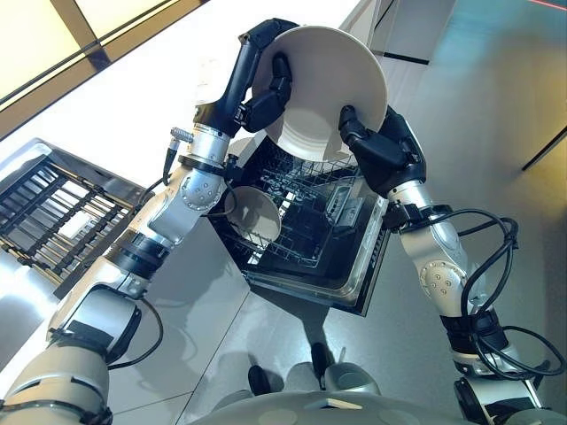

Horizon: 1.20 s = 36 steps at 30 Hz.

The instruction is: Pick up plates and place into dishwasher.

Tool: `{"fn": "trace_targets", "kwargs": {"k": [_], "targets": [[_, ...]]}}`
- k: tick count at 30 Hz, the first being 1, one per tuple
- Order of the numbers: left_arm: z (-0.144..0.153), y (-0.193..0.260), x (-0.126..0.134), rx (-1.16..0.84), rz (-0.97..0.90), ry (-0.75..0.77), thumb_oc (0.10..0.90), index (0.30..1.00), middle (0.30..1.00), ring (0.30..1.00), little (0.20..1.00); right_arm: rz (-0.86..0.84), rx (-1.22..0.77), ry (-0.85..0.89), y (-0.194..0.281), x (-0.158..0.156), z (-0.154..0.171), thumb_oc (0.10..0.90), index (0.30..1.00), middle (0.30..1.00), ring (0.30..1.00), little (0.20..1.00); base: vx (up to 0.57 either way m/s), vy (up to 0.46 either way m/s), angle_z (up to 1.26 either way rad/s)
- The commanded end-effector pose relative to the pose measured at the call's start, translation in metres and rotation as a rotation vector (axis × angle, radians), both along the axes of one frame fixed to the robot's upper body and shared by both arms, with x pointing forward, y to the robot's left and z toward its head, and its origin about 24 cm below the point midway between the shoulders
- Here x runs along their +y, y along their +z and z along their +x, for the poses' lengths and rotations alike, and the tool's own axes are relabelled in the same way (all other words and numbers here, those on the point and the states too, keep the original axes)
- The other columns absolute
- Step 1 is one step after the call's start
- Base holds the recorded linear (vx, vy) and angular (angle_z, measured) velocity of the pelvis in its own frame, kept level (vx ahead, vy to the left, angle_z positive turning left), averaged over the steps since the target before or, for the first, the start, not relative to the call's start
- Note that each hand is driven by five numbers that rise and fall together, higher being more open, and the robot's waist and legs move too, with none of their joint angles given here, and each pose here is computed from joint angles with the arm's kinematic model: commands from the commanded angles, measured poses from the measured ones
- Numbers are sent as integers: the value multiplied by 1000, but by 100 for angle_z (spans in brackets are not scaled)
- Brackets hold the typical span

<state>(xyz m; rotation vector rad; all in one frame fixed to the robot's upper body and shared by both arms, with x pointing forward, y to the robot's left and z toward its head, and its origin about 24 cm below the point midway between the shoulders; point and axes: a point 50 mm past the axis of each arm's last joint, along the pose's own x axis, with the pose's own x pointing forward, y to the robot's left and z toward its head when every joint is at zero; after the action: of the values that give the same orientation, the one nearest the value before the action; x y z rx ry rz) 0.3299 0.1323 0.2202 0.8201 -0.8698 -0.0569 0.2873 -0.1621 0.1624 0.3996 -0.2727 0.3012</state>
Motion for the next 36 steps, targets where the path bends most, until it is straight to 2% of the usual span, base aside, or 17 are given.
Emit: {"fn": "trace_targets", "kwargs": {"k": [1, 9, 12, 16, 21, 24, 26, 28, 29, 34, 36], "targets": [[4, 31, 39, -19, -95, 89, 800, 900, 900, 900, 900, -8, -298, 110, 42, 11, -19, 100, 300, 300, 300, 200, 0, 0, 0], [-13, 46, 97, 7, -105, 225, 800, 900, 900, 900, 900, -142, -313, -74, 42, -22, -21, 100, 300, 300, 300, 200, -1, -2, 2], [-24, 49, 114, 46, -146, 215, 800, 900, 900, 900, 900, -202, -327, -156, 43, -35, -25, 100, 300, 300, 300, 200, -25, -9, 11], [-43, 47, 120, 86, -217, 133, 800, 900, 900, 900, 900, -272, -344, -283, 42, -51, -30, 100, 300, 300, 300, 200, -5, -8, 3], [-66, 33, 115, 72, -231, 66, 800, 900, 900, 900, 900, -349, -351, -422, 38, -65, -37, 100, 300, 300, 300, 200, 1, -13, 9], [-76, 13, 106, 167, -239, -13, 800, 900, 900, 900, 900, -430, -352, -525, 35, -74, -42, 100, 300, 300, 300, 200, 3, -23, 10], [-80, 1, 101, 278, -280, -119, 800, 900, 900, 900, 900, -483, -347, -595, 35, -82, -44, 100, 300, 300, 300, 200, -7, -24, 13], [-83, -12, 92, 425, -347, -291, 800, 900, 900, 900, 900, -523, -328, -646, 33, -90, -44, 100, 300, 300, 300, 200, -10, -19, 6], [-84, -13, 92, 433, -349, -304, 800, 900, 900, 900, 900, -525, -326, -647, 33, -91, -43, 100, 300, 300, 300, 200, 0, 0, 0], [-92, -36, 53, 735, -398, -715, 800, 900, 900, 900, 900, -534, -305, -668, 30, -92, -39, 100, 300, 300, 300, 200, -1, -2, 1], [-93, -41, 43, 769, -377, -772, 800, 900, 900, 900, 900, -529, -312, -669, 31, -90, -37, 100, 300, 300, 300, 200, 0, 0, 0]]}}
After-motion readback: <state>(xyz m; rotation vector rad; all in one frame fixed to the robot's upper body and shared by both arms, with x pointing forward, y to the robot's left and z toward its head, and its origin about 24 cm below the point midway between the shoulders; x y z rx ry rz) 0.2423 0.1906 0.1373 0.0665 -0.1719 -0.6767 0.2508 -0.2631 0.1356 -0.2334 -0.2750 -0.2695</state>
